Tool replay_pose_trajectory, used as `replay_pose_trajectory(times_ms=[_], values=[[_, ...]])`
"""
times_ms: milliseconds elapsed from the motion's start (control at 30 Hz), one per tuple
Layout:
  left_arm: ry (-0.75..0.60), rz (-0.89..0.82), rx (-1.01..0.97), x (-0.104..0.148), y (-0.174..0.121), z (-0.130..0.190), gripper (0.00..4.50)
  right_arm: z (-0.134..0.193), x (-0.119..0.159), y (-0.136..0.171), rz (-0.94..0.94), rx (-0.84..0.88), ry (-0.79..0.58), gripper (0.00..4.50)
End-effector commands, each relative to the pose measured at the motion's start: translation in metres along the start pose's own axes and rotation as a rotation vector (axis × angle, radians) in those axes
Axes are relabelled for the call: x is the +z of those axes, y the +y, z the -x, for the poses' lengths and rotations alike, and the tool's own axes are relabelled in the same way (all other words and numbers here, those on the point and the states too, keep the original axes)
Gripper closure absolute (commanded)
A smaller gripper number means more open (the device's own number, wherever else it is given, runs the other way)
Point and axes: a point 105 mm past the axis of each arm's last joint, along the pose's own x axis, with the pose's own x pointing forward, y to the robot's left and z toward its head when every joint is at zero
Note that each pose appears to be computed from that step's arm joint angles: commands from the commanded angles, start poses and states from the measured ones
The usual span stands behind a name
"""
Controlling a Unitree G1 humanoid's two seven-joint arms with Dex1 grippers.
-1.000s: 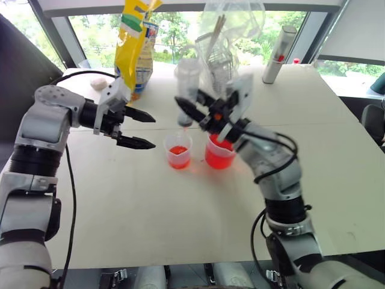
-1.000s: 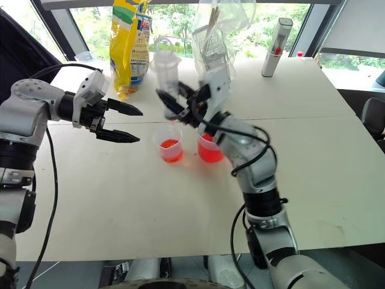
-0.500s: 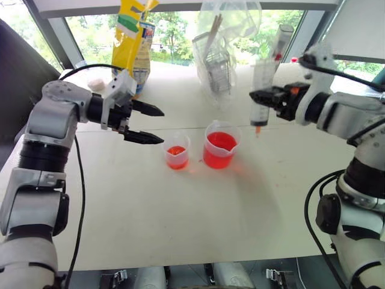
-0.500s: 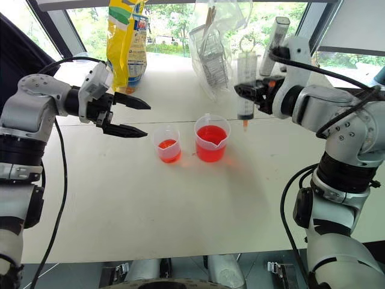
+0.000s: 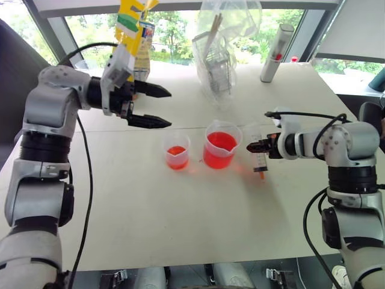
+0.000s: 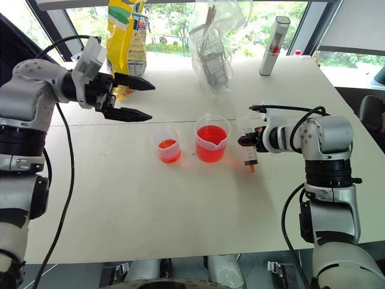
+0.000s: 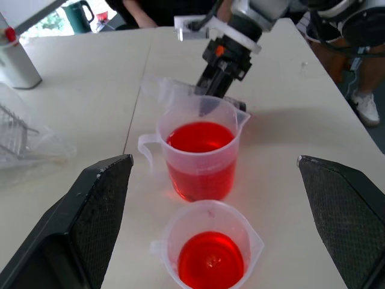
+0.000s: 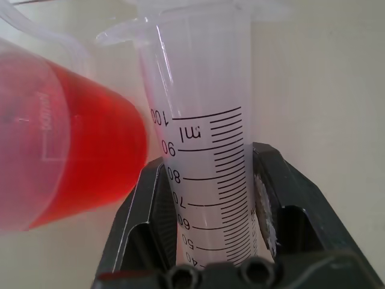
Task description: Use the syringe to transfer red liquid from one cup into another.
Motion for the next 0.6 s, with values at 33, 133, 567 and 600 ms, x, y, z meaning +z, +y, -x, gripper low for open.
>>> replay_pose_trajectory(times_ms=[33, 133, 567, 600], values=[[-0.058, -0.030, 0.024, 0.018, 0.002, 0.006, 0.01, 0.003, 0.008, -0.005, 0.020, -0.024, -0.015, 3.10], [-0.062, -0.035, 0.025, 0.018, 0.001, 0.005, 0.00, -0.002, 0.004, -0.010, 0.009, -0.042, 0.009, 2.11], [-0.027, -0.026, 0.007, 0.007, -0.006, 0.006, 0.00, 0.057, 0.033, 0.002, 0.236, -0.036, -0.170, 0.03], [-0.017, -0.023, 0.004, 0.004, -0.008, 0.007, 0.00, 0.069, 0.037, 0.009, 0.299, -0.014, -0.207, 0.03]])
